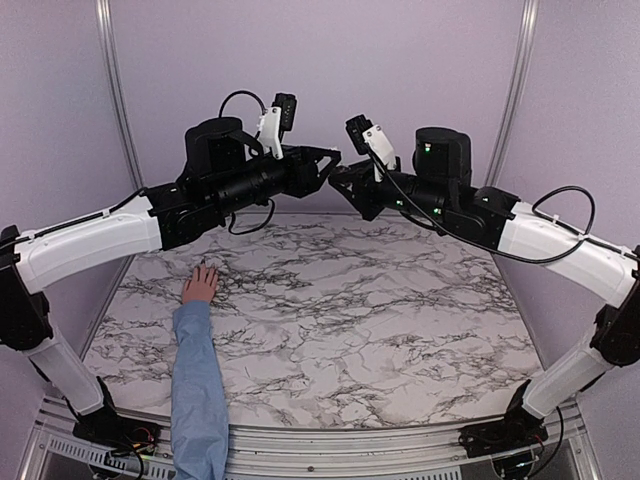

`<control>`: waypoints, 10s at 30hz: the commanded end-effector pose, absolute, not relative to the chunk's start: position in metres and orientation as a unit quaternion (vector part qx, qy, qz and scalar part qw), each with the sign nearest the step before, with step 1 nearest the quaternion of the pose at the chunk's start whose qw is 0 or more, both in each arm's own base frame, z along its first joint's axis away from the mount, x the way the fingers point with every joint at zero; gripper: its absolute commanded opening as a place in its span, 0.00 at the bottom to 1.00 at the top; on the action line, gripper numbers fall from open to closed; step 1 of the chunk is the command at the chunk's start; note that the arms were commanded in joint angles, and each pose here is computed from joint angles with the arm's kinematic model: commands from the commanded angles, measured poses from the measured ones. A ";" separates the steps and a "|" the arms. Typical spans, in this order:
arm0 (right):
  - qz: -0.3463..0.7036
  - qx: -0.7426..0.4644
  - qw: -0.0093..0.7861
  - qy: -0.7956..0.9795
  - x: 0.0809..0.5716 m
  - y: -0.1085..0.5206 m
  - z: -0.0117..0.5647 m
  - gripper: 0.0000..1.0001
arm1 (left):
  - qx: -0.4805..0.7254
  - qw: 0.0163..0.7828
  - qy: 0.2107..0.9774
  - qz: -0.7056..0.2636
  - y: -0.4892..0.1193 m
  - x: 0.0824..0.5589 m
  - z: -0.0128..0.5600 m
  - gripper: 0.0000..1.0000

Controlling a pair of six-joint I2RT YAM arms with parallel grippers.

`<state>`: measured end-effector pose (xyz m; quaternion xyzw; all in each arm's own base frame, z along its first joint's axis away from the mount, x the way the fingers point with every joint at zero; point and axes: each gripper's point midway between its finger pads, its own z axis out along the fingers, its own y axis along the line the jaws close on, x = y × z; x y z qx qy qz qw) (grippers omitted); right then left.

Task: Paint the nails
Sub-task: Screw the nail polish bottle.

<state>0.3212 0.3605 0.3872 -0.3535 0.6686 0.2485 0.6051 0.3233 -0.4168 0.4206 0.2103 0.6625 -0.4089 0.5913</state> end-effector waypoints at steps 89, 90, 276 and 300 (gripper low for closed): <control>0.259 -0.370 0.630 0.631 0.319 0.358 0.423 0.00 | 0.269 0.575 0.658 -0.405 -0.364 0.322 0.439 0.57; 0.249 -0.367 0.631 0.636 0.322 0.357 0.420 0.00 | 0.263 0.574 0.663 -0.403 -0.368 0.324 0.437 0.57; 0.519 -0.552 0.492 0.429 0.197 0.391 0.451 0.00 | 0.501 0.451 0.493 -0.550 -0.404 0.236 0.405 0.06; 0.391 -0.438 0.590 0.553 0.268 0.376 0.436 0.00 | 0.375 0.535 0.566 -0.503 -0.379 0.279 0.432 0.48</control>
